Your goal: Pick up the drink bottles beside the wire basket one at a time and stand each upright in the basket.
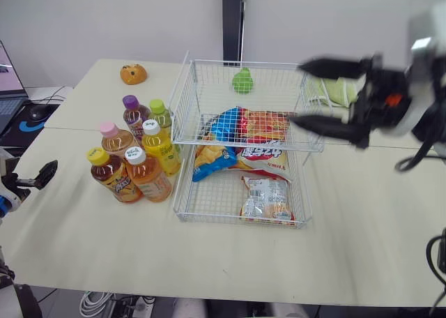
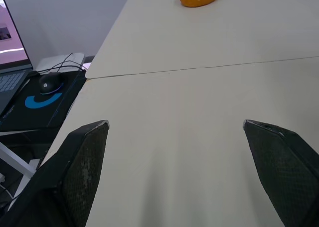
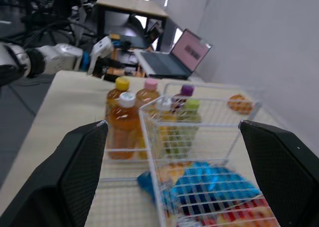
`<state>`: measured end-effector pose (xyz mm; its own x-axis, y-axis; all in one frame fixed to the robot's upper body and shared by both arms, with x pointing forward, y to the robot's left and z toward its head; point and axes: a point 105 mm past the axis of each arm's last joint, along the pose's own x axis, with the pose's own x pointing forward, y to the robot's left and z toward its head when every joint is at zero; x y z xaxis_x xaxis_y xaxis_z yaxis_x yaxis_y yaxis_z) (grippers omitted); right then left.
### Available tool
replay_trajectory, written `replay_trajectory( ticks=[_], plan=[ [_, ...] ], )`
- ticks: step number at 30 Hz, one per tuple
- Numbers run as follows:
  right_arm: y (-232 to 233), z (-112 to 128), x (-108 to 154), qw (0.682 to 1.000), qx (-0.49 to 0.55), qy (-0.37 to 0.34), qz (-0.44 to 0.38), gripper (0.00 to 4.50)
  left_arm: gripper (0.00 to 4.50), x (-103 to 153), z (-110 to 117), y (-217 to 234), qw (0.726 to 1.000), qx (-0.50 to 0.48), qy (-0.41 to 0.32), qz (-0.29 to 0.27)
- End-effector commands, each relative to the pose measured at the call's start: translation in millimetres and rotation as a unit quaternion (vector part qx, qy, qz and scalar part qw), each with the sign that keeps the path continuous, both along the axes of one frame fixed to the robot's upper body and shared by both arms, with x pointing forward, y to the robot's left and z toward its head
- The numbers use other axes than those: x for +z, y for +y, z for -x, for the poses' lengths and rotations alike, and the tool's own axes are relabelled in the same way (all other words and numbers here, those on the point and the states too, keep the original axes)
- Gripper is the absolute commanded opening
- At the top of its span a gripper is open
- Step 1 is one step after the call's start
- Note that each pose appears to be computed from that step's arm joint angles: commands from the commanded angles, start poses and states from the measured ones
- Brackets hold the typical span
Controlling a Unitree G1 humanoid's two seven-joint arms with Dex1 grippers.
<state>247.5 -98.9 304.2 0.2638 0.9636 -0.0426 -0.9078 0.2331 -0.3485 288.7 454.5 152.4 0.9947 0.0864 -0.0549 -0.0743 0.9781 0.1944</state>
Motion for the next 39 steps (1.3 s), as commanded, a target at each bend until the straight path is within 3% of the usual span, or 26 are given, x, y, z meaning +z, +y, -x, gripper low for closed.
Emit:
replay_trajectory(
  ticks=[1, 8, 13, 18, 22, 26, 33, 39],
  plan=[
    [3, 6, 2, 0.999, -0.002, -0.042, -0.002, 4.50, 4.49, 14, 3, 0, 1.000, -0.001, -0.030, -0.001],
    [8, 6, 4, 0.999, -0.004, -0.042, -0.028, 4.50, 4.49, 19, 17, 3, 0.999, -0.003, -0.034, 0.011],
    [13, 8, 0, 0.999, 0.005, -0.038, -0.035, 4.50, 4.49, 43, 29, -14, 0.996, -0.045, -0.080, 0.024],
    [15, 12, 2, 0.998, 0.022, -0.034, -0.042, 4.50, 4.49, 63, 81, -55, 0.992, -0.077, -0.096, 0.033],
    [19, 13, 2, 0.998, 0.059, -0.015, -0.034, 4.50, 4.49, 61, 121, -84, 0.993, -0.095, -0.054, 0.044],
    [24, 10, 2, 0.996, 0.086, -0.013, -0.029, 4.50, 4.49, 57, 144, -114, 0.991, -0.115, -0.027, 0.068],
    [34, 14, -2, 0.993, 0.117, -0.010, -0.026, 4.50, 4.49, 54, 137, -133, 0.991, -0.104, -0.049, 0.075],
    [27, 9, -1, 0.994, 0.107, -0.011, -0.030, 4.50, 4.49, 47, 100, -132, 0.991, -0.089, -0.066, 0.071]
  ],
)
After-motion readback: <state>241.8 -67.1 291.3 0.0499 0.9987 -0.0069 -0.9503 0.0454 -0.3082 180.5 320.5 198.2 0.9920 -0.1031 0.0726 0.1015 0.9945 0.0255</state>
